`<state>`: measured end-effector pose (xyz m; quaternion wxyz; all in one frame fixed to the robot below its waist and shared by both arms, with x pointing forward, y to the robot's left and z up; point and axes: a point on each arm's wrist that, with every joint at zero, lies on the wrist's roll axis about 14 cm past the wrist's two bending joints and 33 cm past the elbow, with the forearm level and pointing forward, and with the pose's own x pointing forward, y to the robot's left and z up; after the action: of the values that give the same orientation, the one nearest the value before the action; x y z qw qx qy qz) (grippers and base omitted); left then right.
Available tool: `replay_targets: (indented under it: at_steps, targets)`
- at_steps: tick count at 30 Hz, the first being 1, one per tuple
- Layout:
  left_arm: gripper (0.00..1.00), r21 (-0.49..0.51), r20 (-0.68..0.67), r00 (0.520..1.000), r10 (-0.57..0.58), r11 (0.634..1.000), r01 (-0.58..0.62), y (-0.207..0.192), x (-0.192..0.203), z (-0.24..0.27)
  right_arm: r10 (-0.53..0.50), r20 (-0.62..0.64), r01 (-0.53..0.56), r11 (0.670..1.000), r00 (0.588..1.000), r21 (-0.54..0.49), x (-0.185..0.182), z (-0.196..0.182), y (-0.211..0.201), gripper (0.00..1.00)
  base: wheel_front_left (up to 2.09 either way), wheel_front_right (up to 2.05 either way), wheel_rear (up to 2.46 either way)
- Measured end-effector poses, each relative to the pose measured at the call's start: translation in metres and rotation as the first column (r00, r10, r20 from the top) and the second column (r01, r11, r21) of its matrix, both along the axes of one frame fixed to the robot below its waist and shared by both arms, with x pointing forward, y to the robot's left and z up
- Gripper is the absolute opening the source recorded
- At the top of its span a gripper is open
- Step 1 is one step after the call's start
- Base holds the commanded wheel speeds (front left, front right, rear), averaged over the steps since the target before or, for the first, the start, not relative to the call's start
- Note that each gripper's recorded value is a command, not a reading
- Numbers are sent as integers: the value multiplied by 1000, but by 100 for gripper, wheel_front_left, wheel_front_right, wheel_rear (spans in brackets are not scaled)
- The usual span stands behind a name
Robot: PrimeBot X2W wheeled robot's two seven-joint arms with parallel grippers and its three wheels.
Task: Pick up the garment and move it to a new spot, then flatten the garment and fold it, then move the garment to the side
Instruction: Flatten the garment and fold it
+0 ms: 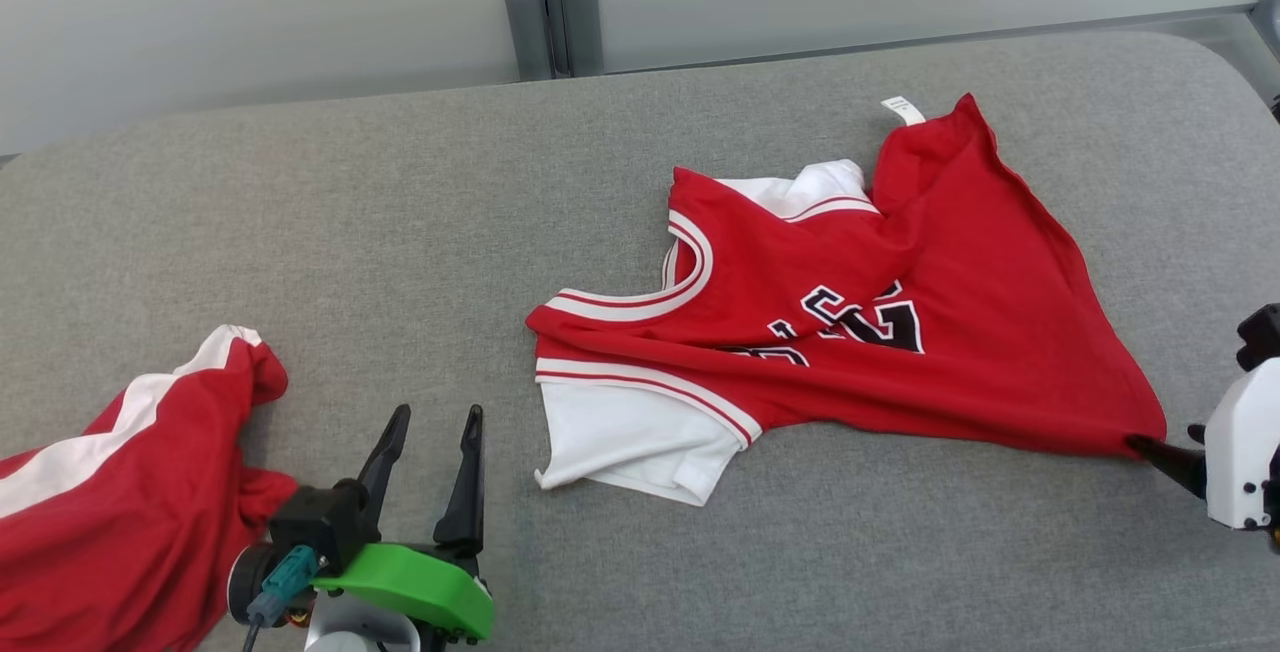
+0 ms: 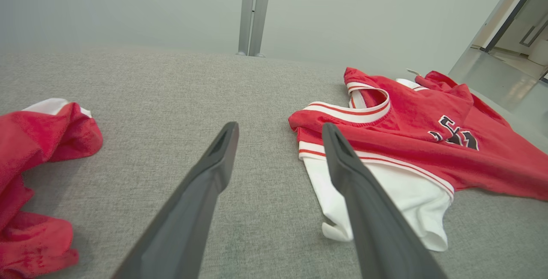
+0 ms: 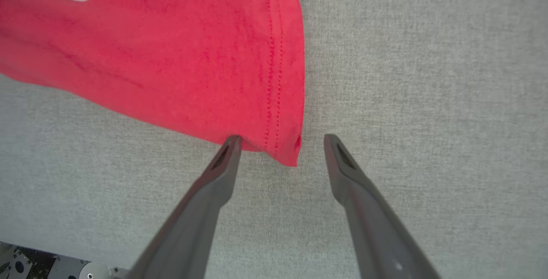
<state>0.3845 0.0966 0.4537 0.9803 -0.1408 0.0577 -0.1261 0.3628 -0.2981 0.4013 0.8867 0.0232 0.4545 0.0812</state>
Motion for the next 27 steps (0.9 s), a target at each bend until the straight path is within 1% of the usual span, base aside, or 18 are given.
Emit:
replay_targets:
  at_steps: [3, 6, 9, 12, 16, 17, 19, 22, 23, 26, 27]
  targets:
    - [100, 14, 11, 1000, -2, 1000, 2, 3, -1, 4, -20, 101, 18, 1000, 995, 24, 12, 18, -1, 100, 0, 0, 0]
    - [100, 26, 25, 1000, -8, 1000, 7, 4, 0, 10, -42, 245, 24, 997, 969, 73, 28, 46, 2, 100, 0, 0, 0]
    - [100, 38, 7, 999, -38, 999, 38, -2, 0, 12, -61, 405, 15, 993, 912, 115, 41, 79, 5, 100, 0, 0, 0]
    - [100, 64, -31, 995, -90, 994, 92, -12, 4, 11, -72, 499, 12, 992, 864, 122, 43, 93, 3, 100, 0, 0, 0]
    - [100, 110, -94, 983, -156, 980, 166, -27, 21, 10, -101, 562, 1, 984, 821, 176, 47, 93, 19, 100, 0, 0, 0]
    - [100, 129, -139, 975, -175, 973, 193, -31, 26, 4, -114, 569, 3, 981, 815, 192, 48, 91, 22, 100, 0, 0, 0]
    - [100, 161, -206, 957, -202, 958, 237, -37, 32, -6, -130, 565, 9, 977, 815, 211, 46, 84, 26, 100, 0, 0, 0]
    - [100, 178, -309, 924, -225, 941, 289, -45, 43, -20, -148, 559, 18, 973, 816, 230, 46, 76, 31, 100, 0, 0, 0]
    - [100, 170, -339, 913, -229, 939, 299, -47, 46, -24, -154, 557, 24, 972, 816, 233, 46, 74, 31, 100, 0, 0, 0]
    - [100, 182, -411, 880, -238, 925, 335, -57, 60, -32, -169, 534, 44, 970, 828, 239, 41, 62, 30, 100, 0, 0, 0]
    - [100, 183, -416, 877, -241, 922, 341, -60, 65, -31, -173, 526, 49, 969, 832, 241, 40, 59, 30, 100, 0, 0, 0]
